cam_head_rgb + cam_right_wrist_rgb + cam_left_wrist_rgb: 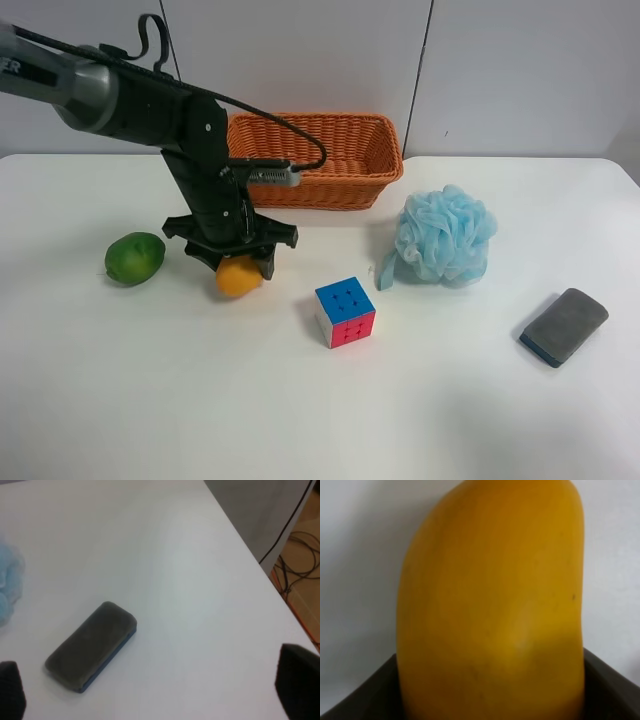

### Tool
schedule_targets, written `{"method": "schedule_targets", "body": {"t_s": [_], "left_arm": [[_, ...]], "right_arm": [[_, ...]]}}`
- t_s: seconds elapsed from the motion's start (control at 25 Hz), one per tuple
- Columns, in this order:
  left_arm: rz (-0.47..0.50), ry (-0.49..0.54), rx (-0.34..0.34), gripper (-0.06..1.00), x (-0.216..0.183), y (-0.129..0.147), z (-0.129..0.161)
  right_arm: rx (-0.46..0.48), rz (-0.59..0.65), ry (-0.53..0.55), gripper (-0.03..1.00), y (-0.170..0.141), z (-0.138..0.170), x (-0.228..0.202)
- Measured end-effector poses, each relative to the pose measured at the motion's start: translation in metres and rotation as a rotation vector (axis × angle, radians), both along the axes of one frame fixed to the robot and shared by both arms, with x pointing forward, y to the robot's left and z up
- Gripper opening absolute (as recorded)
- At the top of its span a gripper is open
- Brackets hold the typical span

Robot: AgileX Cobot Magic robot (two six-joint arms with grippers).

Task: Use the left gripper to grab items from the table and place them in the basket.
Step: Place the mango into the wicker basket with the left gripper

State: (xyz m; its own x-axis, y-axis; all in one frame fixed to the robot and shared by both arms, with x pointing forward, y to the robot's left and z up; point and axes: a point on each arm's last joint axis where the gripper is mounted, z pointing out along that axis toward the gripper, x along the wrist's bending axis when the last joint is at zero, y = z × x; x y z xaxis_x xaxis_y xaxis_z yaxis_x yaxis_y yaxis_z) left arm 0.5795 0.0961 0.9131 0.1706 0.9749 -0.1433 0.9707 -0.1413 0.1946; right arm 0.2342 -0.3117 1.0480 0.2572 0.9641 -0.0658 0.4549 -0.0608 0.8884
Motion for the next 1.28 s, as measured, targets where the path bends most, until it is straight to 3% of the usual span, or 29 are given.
{"method": "schedule_targets", "body": {"t_s": [0.32,0.56,0.68,0.88,1.28], "left_arm": [[-0.031,-0.117,-0.057,0.61,0.016,-0.009,0.087],[-0.065,-0.32,-0.074,0.61,0.041,-0.016,0.153],[-0.065,-0.405,-0.086,0.61,0.054,-0.018,0.169],[-0.066,-0.512,-0.114,0.61,0.086,-0.023,0.159],[-0.061,-0.548,-0.13,0.61,0.125,-0.037,0.078]], "right_arm": [[0.0,0.0,0.0,0.99,0.0,0.0,0.0],[0.0,0.0,0.0,0.99,0.0,0.0,0.0],[0.0,0.0,0.0,0.99,0.0,0.0,0.0],[0.0,0.0,0.0,0.99,0.0,0.0,0.0],[0.0,0.0,0.0,0.99,0.0,0.0,0.0]]}}
